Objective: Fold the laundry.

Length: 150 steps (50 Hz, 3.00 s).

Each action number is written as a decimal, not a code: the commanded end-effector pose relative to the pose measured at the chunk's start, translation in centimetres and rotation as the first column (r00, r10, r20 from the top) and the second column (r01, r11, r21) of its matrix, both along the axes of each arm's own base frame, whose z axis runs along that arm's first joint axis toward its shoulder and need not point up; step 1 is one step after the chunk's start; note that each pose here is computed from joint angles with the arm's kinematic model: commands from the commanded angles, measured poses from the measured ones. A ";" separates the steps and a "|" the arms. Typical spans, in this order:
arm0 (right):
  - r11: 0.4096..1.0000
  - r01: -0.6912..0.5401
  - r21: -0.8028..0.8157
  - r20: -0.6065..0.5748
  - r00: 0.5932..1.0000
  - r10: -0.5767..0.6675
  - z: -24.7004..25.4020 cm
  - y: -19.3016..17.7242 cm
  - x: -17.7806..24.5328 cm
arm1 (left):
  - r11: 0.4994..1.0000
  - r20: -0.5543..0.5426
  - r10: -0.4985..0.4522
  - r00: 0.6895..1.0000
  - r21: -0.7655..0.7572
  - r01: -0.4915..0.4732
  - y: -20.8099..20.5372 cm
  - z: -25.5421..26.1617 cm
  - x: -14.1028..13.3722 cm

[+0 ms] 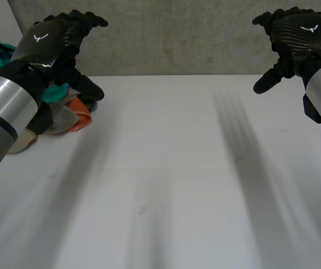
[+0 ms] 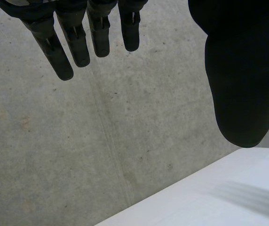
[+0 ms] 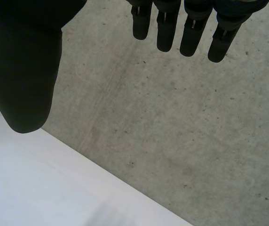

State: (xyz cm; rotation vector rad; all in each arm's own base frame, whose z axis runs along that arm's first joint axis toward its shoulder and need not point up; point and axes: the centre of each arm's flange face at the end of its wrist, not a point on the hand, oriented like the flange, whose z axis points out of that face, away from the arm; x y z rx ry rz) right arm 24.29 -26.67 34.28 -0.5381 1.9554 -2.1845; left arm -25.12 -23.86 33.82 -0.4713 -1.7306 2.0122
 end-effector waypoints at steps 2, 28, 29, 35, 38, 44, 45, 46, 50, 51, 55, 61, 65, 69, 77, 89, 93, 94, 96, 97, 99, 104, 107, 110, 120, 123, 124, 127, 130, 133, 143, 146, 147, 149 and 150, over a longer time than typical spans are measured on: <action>1.000 0.001 0.000 0.000 1.000 -0.001 0.0 0.0 0.0 | 1.000 -0.004 0.000 1.000 -0.010 0.000 0.1 0.3 0.0; 1.000 0.002 0.014 -0.007 1.000 -0.002 -0.5 -0.1 0.0 | 0.900 0.246 0.433 0.867 -0.178 -0.399 -17.4 -3.9 9.2; 1.000 0.003 0.014 -0.009 1.000 -0.002 -0.5 -0.1 0.0 | 0.897 0.257 0.439 0.861 -0.183 -0.403 -18.0 -4.3 9.4; 1.000 0.004 0.027 -0.017 1.000 -0.004 -1.0 -0.1 -0.1 | 0.858 0.339 0.513 0.789 -0.231 -0.458 -23.7 -9.9 12.6; 0.999 0.004 0.034 -0.020 1.000 -0.004 -1.2 -0.1 -0.1 | 0.846 0.348 0.532 0.772 -0.241 -0.475 -26.0 -12.5 14.2; 0.999 0.002 0.042 -0.028 1.000 -0.001 -1.5 0.0 -0.1 | 0.859 0.355 0.510 0.783 -0.254 -0.445 -28.2 -15.5 14.5; 0.999 0.003 0.042 -0.029 1.000 -0.002 -1.6 0.0 -0.1 | 0.869 0.356 0.492 0.794 -0.257 -0.423 -28.3 -15.5 14.3; 0.999 0.004 0.042 -0.029 1.000 -0.002 -1.6 0.0 -0.1 | 0.872 0.354 0.486 0.799 -0.261 -0.414 -28.3 -15.4 14.2; 0.999 0.004 0.041 -0.031 1.000 -0.002 -1.6 -0.1 -0.1 | 0.872 0.341 0.478 0.810 -0.292 -0.392 -28.2 -15.0 13.2; 0.999 0.004 0.041 -0.031 1.000 -0.002 -1.6 -0.1 -0.1 | 0.866 0.320 0.482 0.816 -0.316 -0.387 -27.9 -14.1 12.5; 0.999 0.004 0.038 -0.030 1.000 -0.002 -1.5 0.0 -0.1 | 0.838 0.227 0.471 0.853 -0.418 -0.352 -25.4 -7.2 10.2; 0.999 0.002 0.035 -0.029 1.000 -0.001 -1.4 0.0 -0.1 | 0.825 0.041 0.336 0.941 -0.495 -0.274 -19.2 1.3 5.8; 0.999 -0.015 0.035 -0.029 0.999 0.016 -1.4 0.0 0.0 | 0.834 -0.046 0.197 0.979 -0.517 -0.192 -13.8 5.5 2.8; 0.998 -0.044 0.035 -0.029 0.999 0.045 -1.4 0.1 0.2 | 0.866 -0.082 0.084 0.993 -0.486 -0.113 -9.5 6.0 0.5; 0.999 -0.035 0.025 -0.027 0.999 0.036 -1.0 0.0 -0.1 | 0.939 -0.030 -0.163 0.986 -0.312 0.146 -1.6 -0.5 -6.8; 0.998 0.051 0.033 -0.035 0.998 -0.050 -1.4 -2.3 -2.6 | 0.952 0.218 -0.306 0.927 0.054 0.301 3.2 -13.9 -11.3; 0.998 0.027 0.061 -0.112 0.994 -0.020 -2.6 -2.4 -2.2 | 0.967 0.212 -0.245 0.946 -0.021 0.255 3.4 -10.8 -10.3; 0.997 0.020 0.071 -0.135 0.991 -0.010 -3.0 -2.4 -2.0 | 0.973 0.196 -0.210 0.958 -0.051 0.224 3.3 -9.3 -9.4; 0.993 0.003 0.119 -0.219 0.975 0.023 -4.4 -2.4 -1.9 | 0.980 0.187 -0.171 0.967 -0.071 0.187 3.1 -8.4 -8.3; 0.990 -0.004 0.142 -0.250 0.968 0.040 -4.8 -2.3 -1.8 | 0.986 0.183 -0.128 0.975 -0.083 0.145 2.5 -7.9 -7.1; 0.978 -0.029 0.205 -0.308 0.947 0.093 -6.1 -1.7 -1.5 | 0.991 0.180 -0.085 0.980 -0.088 0.102 2.0 -7.5 -5.8; 0.934 -0.145 0.326 -0.334 0.907 0.258 -8.7 0.9 1.2 | 0.997 0.189 -0.006 0.982 -0.079 0.022 1.2 -7.4 -2.8; 0.909 -0.203 0.365 -0.339 0.880 0.332 -10.7 1.8 3.1 | 0.999 0.222 0.037 0.974 -0.036 -0.029 0.2 -9.1 -1.3; 0.900 -0.231 0.370 -0.340 0.868 0.363 -11.8 2.1 4.2 | 0.996 0.278 0.076 0.958 0.016 -0.083 -1.2 -11.5 0.1; 0.897 -0.346 0.273 -0.346 0.835 0.428 -17.2 1.1 10.0 | 0.990 0.445 0.026 0.895 0.111 -0.084 -3.9 -17.5 1.9; 0.898 -0.350 0.266 -0.350 0.833 0.428 -18.7 0.3 11.2 | 0.989 0.449 -0.001 0.893 0.133 -0.066 -3.9 -18.3 1.7; 0.899 -0.347 0.268 -0.354 0.832 0.427 -19.1 0.0 11.4 | 0.988 0.450 -0.014 0.893 0.141 -0.056 -3.8 -18.6 1.5; 0.905 -0.333 0.264 -0.371 0.831 0.415 -20.1 -0.8 11.9 | 0.990 0.447 -0.025 0.894 0.136 -0.040 -3.8 -18.6 1.1; 0.923 -0.307 0.231 -0.382 0.844 0.376 -19.2 -1.5 12.0 | 0.993 0.439 -0.021 0.898 0.116 -0.034 -4.2 -18.1 0.8; 0.933 -0.297 0.202 -0.367 0.861 0.353 -17.3 -1.4 11.3 | 0.993 0.440 -0.034 0.897 0.117 -0.020 -4.5 -18.4 0.2; 0.943 -0.334 0.010 -0.322 0.892 0.319 -6.5 3.9 8.1 | 0.986 0.452 -0.158 0.878 0.123 0.114 -4.6 -21.0 -5.3; 0.941 -0.338 -0.012 -0.316 0.894 0.317 -5.3 5.0 6.8 | 0.982 0.452 -0.188 0.872 0.118 0.151 -4.6 -21.9 -7.1; 0.941 -0.338 -0.017 -0.315 0.895 0.316 -5.0 5.2 6.5 | 0.980 0.453 -0.197 0.869 0.121 0.160 -4.5 -22.2 -7.5; 0.941 -0.336 -0.025 -0.311 0.898 0.312 -4.6 5.6 5.8 | 0.976 0.456 -0.217 0.863 0.132 0.175 -4.6 -23.1 -8.4; 0.942 -0.335 -0.028 -0.310 0.899 0.310 -4.5 5.9 5.3 | 0.974 0.458 -0.223 0.861 0.136 0.180 -4.6 -23.3 -8.7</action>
